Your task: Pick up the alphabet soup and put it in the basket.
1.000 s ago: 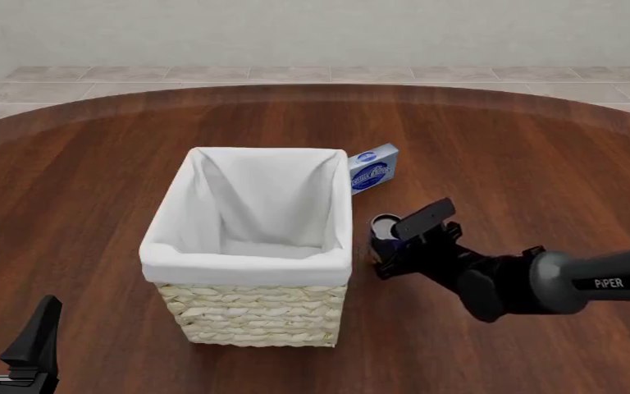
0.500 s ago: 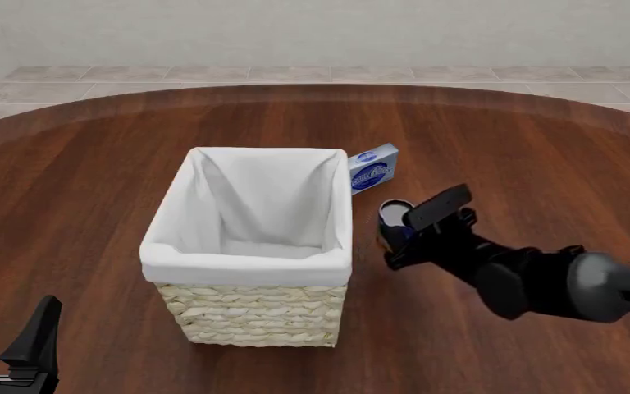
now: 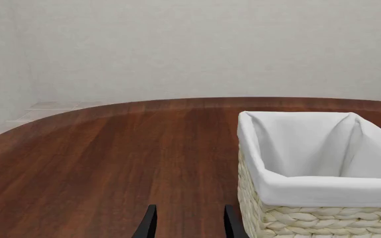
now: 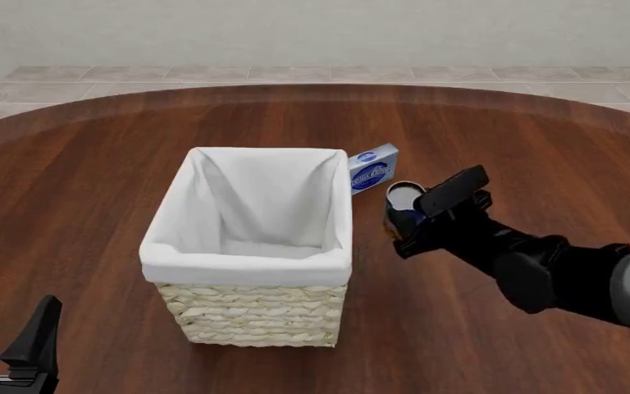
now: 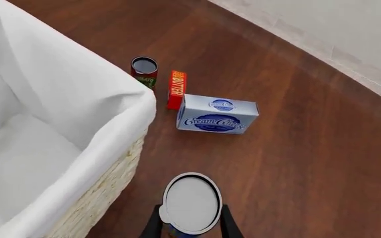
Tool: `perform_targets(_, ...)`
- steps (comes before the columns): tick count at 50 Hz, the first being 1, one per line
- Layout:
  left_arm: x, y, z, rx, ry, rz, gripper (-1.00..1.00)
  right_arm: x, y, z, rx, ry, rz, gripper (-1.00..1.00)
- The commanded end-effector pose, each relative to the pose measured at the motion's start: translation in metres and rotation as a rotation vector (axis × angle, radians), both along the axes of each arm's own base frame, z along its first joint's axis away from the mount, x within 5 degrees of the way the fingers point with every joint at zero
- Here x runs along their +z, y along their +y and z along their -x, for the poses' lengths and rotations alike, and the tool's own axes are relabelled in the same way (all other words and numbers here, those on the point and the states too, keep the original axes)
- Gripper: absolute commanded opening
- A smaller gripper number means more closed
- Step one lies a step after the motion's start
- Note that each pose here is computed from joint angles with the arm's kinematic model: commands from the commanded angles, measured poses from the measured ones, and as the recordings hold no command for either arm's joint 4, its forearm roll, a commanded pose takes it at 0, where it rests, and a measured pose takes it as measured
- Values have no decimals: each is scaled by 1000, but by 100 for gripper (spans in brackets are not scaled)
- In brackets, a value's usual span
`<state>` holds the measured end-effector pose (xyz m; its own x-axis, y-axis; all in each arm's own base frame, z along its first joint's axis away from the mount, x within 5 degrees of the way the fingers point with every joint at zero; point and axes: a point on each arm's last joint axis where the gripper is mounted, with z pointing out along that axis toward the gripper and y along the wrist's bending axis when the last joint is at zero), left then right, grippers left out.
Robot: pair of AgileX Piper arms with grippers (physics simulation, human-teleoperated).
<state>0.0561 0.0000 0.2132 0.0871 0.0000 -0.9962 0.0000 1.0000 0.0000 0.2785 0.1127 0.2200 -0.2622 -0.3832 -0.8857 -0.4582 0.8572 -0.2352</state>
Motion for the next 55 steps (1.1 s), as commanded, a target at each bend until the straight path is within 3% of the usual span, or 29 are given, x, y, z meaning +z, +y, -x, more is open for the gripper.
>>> perform_targets(1,0,0,0,0,0,0,100,20,-2,3,-2,-35,-16,-100)
perform_targets(55,0,0,0,0,0,0,100,76,-3,11,7,-117,-37,-100)
